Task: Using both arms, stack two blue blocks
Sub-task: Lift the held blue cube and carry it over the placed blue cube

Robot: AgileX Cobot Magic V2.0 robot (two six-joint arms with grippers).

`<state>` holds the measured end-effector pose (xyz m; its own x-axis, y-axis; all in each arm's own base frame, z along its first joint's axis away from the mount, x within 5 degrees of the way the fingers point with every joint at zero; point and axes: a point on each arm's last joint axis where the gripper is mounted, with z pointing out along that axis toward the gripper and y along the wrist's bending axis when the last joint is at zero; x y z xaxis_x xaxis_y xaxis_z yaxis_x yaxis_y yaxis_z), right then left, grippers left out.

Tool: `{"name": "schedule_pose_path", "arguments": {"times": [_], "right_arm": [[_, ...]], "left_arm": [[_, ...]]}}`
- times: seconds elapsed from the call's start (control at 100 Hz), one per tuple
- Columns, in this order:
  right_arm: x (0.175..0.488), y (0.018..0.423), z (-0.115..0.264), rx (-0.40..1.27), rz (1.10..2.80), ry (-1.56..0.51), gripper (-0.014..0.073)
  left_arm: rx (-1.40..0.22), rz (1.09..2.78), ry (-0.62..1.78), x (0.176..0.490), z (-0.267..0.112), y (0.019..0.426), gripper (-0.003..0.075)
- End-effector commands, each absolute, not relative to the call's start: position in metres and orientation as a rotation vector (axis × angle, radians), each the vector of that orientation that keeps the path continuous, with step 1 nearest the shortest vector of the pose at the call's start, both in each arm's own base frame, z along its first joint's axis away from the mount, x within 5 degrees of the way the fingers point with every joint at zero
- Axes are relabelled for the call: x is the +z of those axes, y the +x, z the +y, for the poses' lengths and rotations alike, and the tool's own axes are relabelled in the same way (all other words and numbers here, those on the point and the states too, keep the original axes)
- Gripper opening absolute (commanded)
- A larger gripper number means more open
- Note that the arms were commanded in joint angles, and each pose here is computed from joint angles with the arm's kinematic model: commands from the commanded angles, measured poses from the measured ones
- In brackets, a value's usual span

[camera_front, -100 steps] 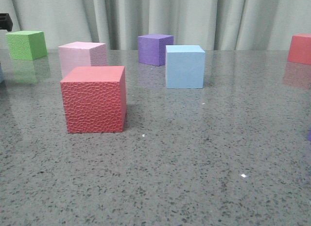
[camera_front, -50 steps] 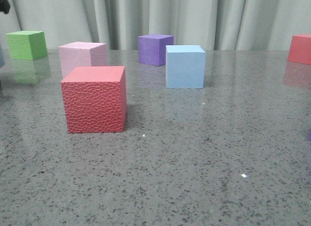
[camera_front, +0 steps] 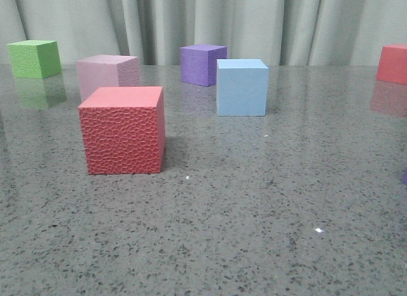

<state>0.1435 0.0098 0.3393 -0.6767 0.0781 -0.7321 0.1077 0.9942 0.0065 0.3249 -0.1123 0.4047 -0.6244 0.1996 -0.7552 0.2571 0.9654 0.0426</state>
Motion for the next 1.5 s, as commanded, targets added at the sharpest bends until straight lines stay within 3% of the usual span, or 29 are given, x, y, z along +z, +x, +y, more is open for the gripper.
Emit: {"name": "schedule_pose_path", "arguments": {"times": [0.0,0.23,0.75,1.28,1.49], "right_arm": [[0.352,0.145,0.008,-0.056,2.232,0.108,0.0610],[0.352,0.145,0.008,-0.056,2.232,0.108,0.0610],[0.352,0.145,0.008,-0.057,2.232,0.108,0.0610],[0.352,0.145,0.008,-0.057,2.231,0.107,0.0610],[0.352,0.145,0.008,-0.056,2.228,0.106,0.0610]], "left_arm": [[-0.139,2.117,0.397,0.437,-0.123,0.319,0.0260],[-0.229,2.055,0.591,0.441,-0.157,0.333,0.0260],[-0.267,1.987,0.943,0.412,-0.242,0.362,0.0260],[-0.289,1.947,0.941,0.414,-0.250,0.360,0.0260],[-0.299,1.858,1.130,0.413,-0.256,0.355,0.0260]]}}
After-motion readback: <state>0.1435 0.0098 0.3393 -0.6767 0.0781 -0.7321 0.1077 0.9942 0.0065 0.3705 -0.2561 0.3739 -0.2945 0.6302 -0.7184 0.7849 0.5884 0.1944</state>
